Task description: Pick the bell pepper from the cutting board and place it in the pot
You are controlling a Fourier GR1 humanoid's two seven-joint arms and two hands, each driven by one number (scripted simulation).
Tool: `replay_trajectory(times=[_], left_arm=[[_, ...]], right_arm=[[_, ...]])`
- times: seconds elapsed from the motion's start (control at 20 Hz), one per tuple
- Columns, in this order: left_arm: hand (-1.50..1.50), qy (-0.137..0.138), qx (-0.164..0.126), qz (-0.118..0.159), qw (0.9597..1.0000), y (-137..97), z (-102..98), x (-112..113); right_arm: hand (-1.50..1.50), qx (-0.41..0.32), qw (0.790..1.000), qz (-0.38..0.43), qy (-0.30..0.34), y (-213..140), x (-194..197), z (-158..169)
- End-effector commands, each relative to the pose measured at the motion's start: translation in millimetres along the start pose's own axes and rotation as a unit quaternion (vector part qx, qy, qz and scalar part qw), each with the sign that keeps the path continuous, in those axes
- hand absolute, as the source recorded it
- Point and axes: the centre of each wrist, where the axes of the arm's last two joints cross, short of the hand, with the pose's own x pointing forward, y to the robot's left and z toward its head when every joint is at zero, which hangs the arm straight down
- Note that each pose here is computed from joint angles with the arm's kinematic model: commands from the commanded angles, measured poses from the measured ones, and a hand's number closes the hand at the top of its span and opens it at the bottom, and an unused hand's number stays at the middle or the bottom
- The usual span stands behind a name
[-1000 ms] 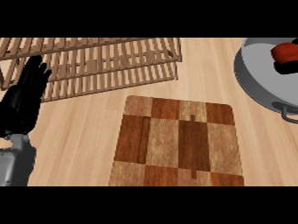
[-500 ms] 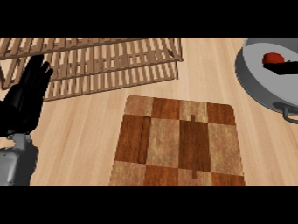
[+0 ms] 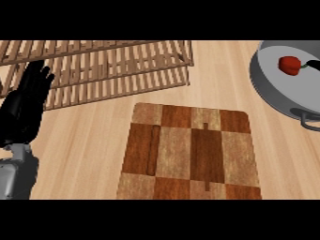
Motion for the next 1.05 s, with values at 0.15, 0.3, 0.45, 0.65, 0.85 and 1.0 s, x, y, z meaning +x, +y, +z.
replay_trajectory(times=[0.15,0.3,0.45,0.65,0.85,1.0], left_arm=[[0.00,0.003,0.014,-0.001,0.9999,16,2,1],[0.00,-0.001,0.009,-0.004,1.0000,-1,1,-5],[0.00,0.008,0.011,-0.002,0.9999,-1,1,-10],[0.00,0.009,0.001,0.005,0.9999,-5,8,-5],[0.00,0.008,0.006,-0.005,0.9999,4,14,-11],[0.00,0.005,0.010,0.001,0.9999,-1,2,0]], right_arm=[[-1.50,-0.004,0.999,-0.036,-0.004,-69,-5,-6],[-1.50,-0.002,0.999,-0.046,-0.002,-109,-18,2],[-1.50,0.010,0.999,-0.045,-0.007,-128,-22,6],[-1.50,0.016,0.999,-0.032,0.002,-140,-37,17],[-1.50,0.025,0.999,-0.033,-0.009,-147,-37,18],[-1.50,0.022,0.999,-0.036,-0.005,-184,-34,24]])
